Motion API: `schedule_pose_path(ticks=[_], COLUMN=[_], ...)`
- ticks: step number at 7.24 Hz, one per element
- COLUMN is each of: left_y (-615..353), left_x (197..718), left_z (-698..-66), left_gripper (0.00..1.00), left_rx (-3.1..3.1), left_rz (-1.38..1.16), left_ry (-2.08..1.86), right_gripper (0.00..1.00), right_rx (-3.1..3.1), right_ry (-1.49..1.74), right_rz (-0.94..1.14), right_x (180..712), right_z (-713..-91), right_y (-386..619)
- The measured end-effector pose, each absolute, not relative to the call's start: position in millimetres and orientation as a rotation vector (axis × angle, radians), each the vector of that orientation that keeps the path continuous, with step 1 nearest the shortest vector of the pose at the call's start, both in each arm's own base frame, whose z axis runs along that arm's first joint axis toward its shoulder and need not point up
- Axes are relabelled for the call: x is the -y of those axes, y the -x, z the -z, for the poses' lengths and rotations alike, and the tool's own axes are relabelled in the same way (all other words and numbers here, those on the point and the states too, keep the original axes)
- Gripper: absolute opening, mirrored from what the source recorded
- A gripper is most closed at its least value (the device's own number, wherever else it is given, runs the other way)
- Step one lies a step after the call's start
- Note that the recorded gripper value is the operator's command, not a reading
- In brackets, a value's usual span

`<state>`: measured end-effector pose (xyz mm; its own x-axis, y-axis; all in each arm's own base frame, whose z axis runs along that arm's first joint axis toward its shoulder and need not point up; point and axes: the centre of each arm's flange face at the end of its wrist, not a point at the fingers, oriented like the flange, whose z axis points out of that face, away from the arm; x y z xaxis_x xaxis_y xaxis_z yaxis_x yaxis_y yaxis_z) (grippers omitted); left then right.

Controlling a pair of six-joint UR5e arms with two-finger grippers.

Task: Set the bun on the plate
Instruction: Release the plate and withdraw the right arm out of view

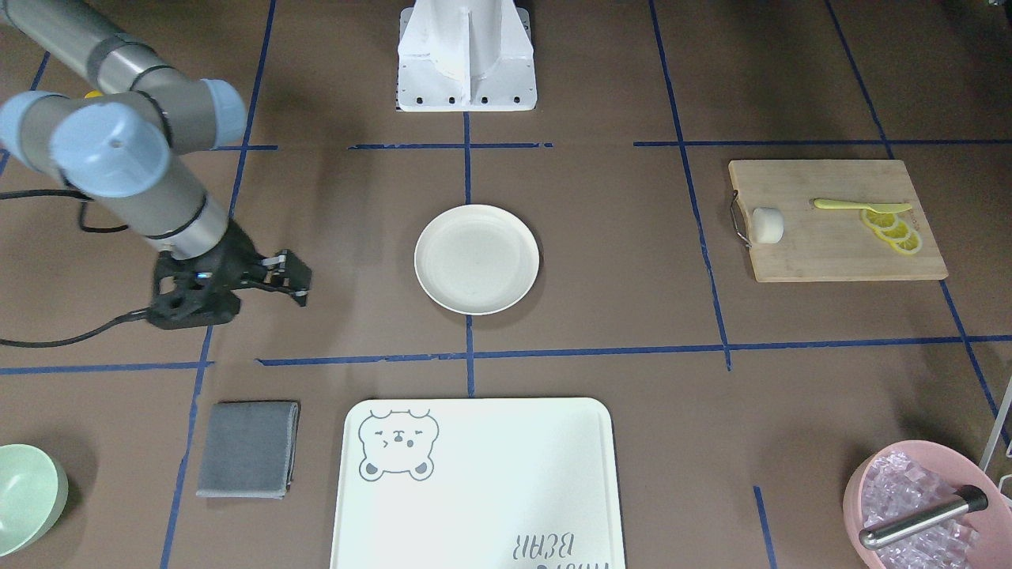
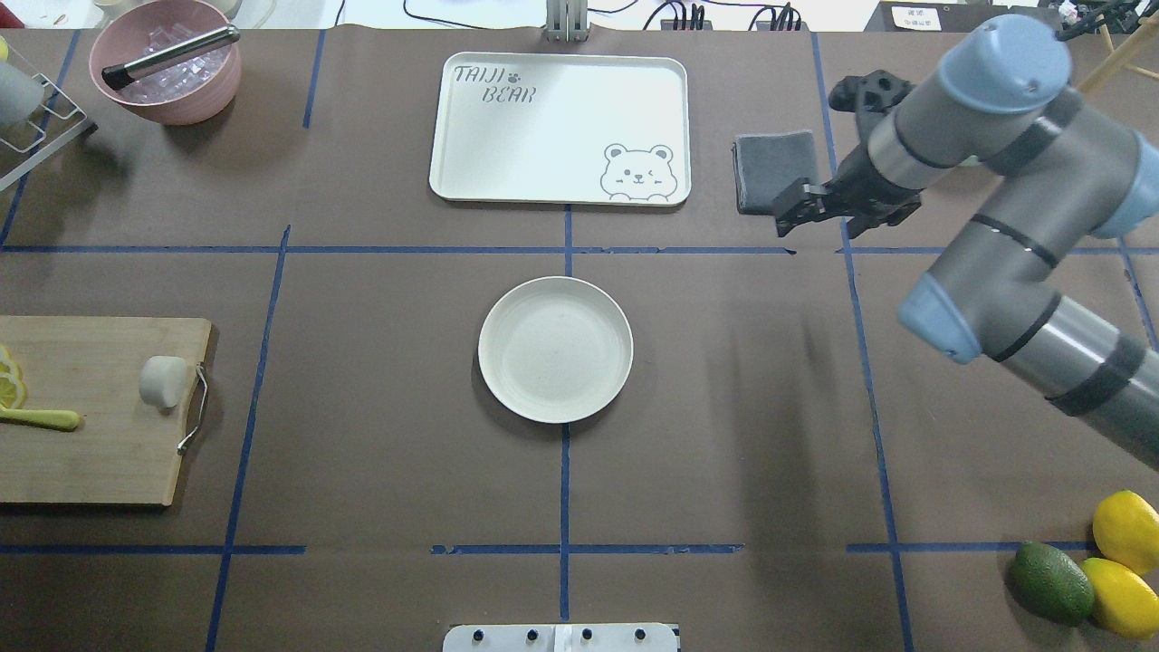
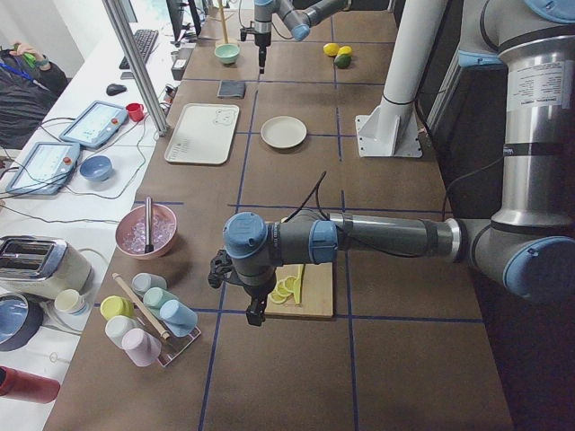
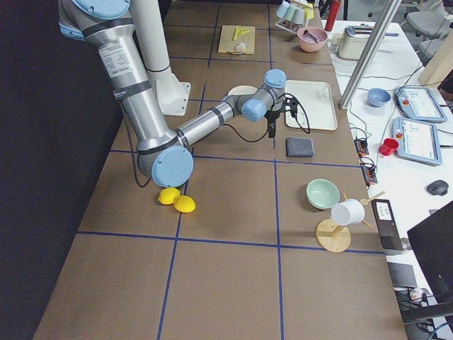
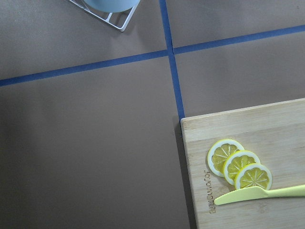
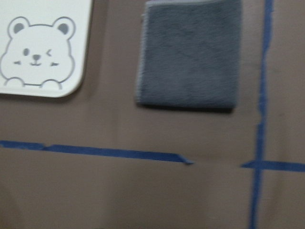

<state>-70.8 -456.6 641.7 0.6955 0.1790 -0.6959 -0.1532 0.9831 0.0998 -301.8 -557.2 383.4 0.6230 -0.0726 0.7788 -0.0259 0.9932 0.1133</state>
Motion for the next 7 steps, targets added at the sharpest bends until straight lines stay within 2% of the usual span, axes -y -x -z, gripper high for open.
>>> schedule_pose_path(ticks=[2,4,7], left_y=[70.7,69.2,65.5], left_x=[457.1,461.5,475.1], left_z=[-638.2,-633.6,-621.1], left_gripper=[1.0,1.0,1.0], left_rx=[-0.779,-0.778,-0.763], left_rz=[-0.189,-0.193,-0.247], left_ry=[-0.042,-0.053,-0.174], right_gripper=[1.0,1.0,1.0], right_rx=[0.835,0.777,0.76], right_ry=[-0.168,-0.194,-0.148], right_rz=[0.132,0.17,0.097], right_x=[544.4,503.7,463.4], right_z=[-474.6,-556.7,-604.1], right_y=[182.7,67.7,-25.1])
